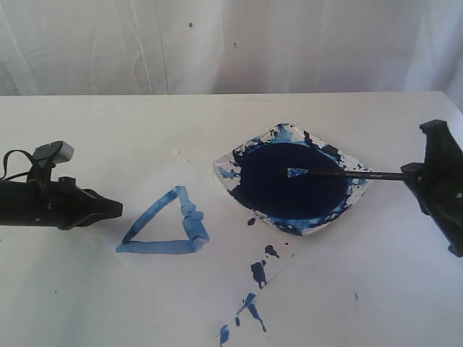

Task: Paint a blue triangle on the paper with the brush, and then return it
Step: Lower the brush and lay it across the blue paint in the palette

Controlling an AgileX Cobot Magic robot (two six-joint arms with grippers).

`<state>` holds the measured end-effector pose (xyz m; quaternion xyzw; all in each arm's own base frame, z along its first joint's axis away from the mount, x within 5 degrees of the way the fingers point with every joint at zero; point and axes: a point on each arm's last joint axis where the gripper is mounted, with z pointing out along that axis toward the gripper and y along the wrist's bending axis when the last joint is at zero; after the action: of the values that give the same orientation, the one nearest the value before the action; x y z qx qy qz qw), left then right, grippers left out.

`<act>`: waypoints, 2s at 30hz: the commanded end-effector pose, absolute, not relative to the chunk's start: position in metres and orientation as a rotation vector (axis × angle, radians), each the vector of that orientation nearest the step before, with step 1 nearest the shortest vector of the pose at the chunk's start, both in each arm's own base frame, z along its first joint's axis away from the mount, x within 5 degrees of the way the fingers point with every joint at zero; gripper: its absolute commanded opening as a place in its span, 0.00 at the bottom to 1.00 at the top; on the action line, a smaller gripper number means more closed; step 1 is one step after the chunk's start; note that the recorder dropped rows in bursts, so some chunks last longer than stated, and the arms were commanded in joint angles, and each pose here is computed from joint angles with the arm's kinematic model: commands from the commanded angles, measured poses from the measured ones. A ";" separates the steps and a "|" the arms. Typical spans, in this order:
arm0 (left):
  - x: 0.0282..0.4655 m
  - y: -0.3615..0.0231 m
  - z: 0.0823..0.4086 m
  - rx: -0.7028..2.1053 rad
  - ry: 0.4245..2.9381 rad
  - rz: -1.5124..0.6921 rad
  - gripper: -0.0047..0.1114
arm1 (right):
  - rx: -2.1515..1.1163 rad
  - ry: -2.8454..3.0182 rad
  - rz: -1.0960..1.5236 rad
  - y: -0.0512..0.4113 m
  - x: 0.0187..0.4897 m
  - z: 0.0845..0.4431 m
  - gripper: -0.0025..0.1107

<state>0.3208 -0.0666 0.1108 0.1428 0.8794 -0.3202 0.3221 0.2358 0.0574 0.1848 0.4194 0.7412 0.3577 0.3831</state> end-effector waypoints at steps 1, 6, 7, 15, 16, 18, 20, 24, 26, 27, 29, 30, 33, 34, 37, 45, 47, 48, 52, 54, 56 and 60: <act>0.319 -0.067 0.113 0.353 2.292 -0.865 0.04 | 1.064 1.904 0.906 0.060 0.243 0.168 0.02; 0.319 -0.067 0.113 0.353 2.294 -0.863 0.04 | 1.057 1.898 0.904 0.060 0.248 0.160 0.02; 0.319 -0.067 0.113 0.353 2.294 -0.863 0.04 | 1.052 1.897 0.899 0.060 0.248 0.159 0.02; 0.319 -0.067 0.113 0.353 2.294 -0.863 0.04 | 1.037 1.855 0.775 0.051 0.251 0.160 0.02; 0.319 -0.067 0.113 0.353 2.294 -0.863 0.04 | 1.037 1.857 0.774 0.051 0.251 0.159 0.02; 0.319 -0.067 0.113 0.353 2.294 -0.863 0.04 | 1.038 1.859 0.773 0.051 0.251 0.159 0.02; 0.319 -0.067 0.113 0.353 2.294 -0.863 0.04 | 1.044 1.860 0.770 0.051 0.251 0.158 0.02; 0.319 -0.067 0.113 0.353 2.294 -0.863 0.04 | 1.060 1.851 0.769 0.050 0.251 0.158 0.07; 0.319 -0.067 0.113 0.353 2.294 -0.863 0.04 | 1.066 1.847 0.770 0.050 0.251 0.158 0.13; 0.319 -0.067 0.113 0.353 2.294 -0.863 0.04 | 1.072 1.845 0.768 0.050 0.251 0.157 0.15; 0.319 -0.067 0.113 0.353 2.294 -0.863 0.04 | 1.094 1.838 0.764 0.049 0.252 0.156 0.20; 0.319 -0.067 0.113 0.353 2.294 -0.863 0.04 | 1.099 1.836 0.762 0.049 0.252 0.155 0.21; 0.319 -0.067 0.113 0.353 2.294 -0.863 0.04 | 1.112 1.839 0.750 0.048 0.253 0.150 0.21; 0.319 -0.067 0.113 0.353 2.294 -0.863 0.04 | 1.119 1.845 0.744 0.048 0.253 0.148 0.21; 0.319 -0.067 0.113 0.353 2.294 -0.863 0.04 | 1.133 1.836 0.735 0.047 0.255 0.143 0.21; 0.319 -0.067 0.113 0.353 2.294 -0.863 0.04 | 1.127 1.771 0.745 0.046 0.262 0.133 0.21; 0.319 -0.067 0.113 0.353 2.294 -0.863 0.04 | 1.136 1.769 0.740 0.047 0.265 0.131 0.21; 0.319 -0.067 0.113 0.353 2.294 -0.863 0.04 | 1.137 1.770 0.739 0.047 0.267 0.130 0.21; 0.319 -0.067 0.113 0.353 2.294 -0.863 0.04 | 1.120 1.770 0.741 0.050 0.276 0.128 0.21; 0.319 -0.067 0.113 0.353 2.294 -0.863 0.04 | 1.117 1.765 0.745 0.050 0.280 0.129 0.21; 0.319 -0.067 0.113 0.353 2.294 -0.863 0.04 | 1.115 1.761 0.743 0.051 0.284 0.129 0.21; 0.319 -0.067 0.113 0.353 2.294 -0.863 0.04 | 1.077 1.772 0.720 0.052 0.290 0.128 0.21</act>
<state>0.3208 -0.0666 0.1108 0.1428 0.8794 -0.3202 0.3221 0.2856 0.0513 0.1287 0.4541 0.7087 0.3004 0.4487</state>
